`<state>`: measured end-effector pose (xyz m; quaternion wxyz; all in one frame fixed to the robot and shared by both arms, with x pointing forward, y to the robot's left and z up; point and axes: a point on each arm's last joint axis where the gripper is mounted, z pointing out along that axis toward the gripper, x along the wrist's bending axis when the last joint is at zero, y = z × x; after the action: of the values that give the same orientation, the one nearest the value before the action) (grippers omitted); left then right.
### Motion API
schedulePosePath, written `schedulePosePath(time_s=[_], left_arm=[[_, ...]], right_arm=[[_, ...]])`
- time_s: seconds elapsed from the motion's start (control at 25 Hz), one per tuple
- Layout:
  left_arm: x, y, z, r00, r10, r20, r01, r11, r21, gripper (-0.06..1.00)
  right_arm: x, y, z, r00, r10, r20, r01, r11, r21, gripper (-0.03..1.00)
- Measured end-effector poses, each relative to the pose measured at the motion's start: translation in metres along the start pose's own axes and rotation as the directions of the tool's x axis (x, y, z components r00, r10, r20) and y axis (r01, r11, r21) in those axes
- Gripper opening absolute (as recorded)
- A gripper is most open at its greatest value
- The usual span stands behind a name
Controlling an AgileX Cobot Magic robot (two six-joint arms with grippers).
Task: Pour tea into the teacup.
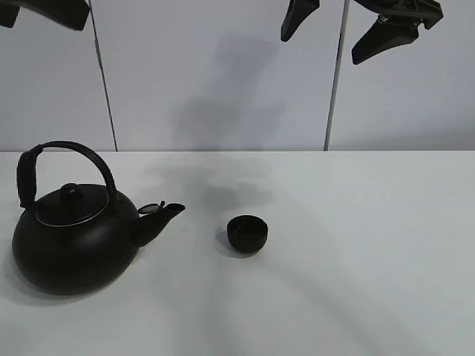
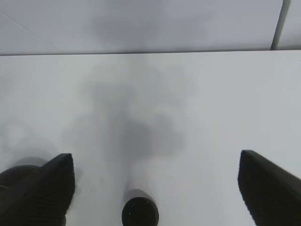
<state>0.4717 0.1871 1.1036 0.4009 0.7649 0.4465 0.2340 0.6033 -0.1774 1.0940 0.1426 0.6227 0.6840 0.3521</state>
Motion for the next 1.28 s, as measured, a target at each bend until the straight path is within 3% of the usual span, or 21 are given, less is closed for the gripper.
schedulePosePath(time_s=[0.24, 0.44, 0.64, 0.76, 1.08, 1.28], left_arm=[[-0.003, 0.043, -0.001, 0.996, -0.077, 0.052, 0.06, 0.962, 0.265, 0.63], [-0.001, 0.058, 0.03, 0.988, -0.152, 0.032, 0.13, 0.922, 0.365, 0.66], [0.0, 0.049, 0.062, 0.978, -0.209, -0.002, 0.185, 0.863, 0.47, 0.66], [0.001, 0.044, 0.072, 0.976, -0.216, -0.009, 0.191, 0.846, 0.498, 0.66], [0.0, 0.045, 0.071, 0.975, -0.222, -0.006, 0.195, 0.846, 0.496, 0.66], [0.0, 0.045, 0.071, 0.975, -0.221, -0.005, 0.194, 0.846, 0.496, 0.66]], right_arm=[[0.0, 0.002, 0.0, 1.0, 0.0, -0.002, 0.0, 1.0, -0.023, 0.65], [0.0, 0.003, 0.0, 1.0, 0.0, -0.004, 0.0, 0.999, -0.036, 0.65], [0.001, 0.003, 0.0, 1.0, 0.016, -0.015, -0.016, 0.999, -0.029, 0.65], [0.002, -0.001, 0.0, 0.999, 0.026, -0.019, -0.026, 1.0, 0.012, 0.65], [0.007, -0.014, -0.001, 0.993, 0.101, -0.059, -0.09, 0.983, 0.158, 0.65], [0.007, -0.016, -0.002, 0.992, 0.106, -0.061, -0.094, 0.979, 0.18, 0.65]])
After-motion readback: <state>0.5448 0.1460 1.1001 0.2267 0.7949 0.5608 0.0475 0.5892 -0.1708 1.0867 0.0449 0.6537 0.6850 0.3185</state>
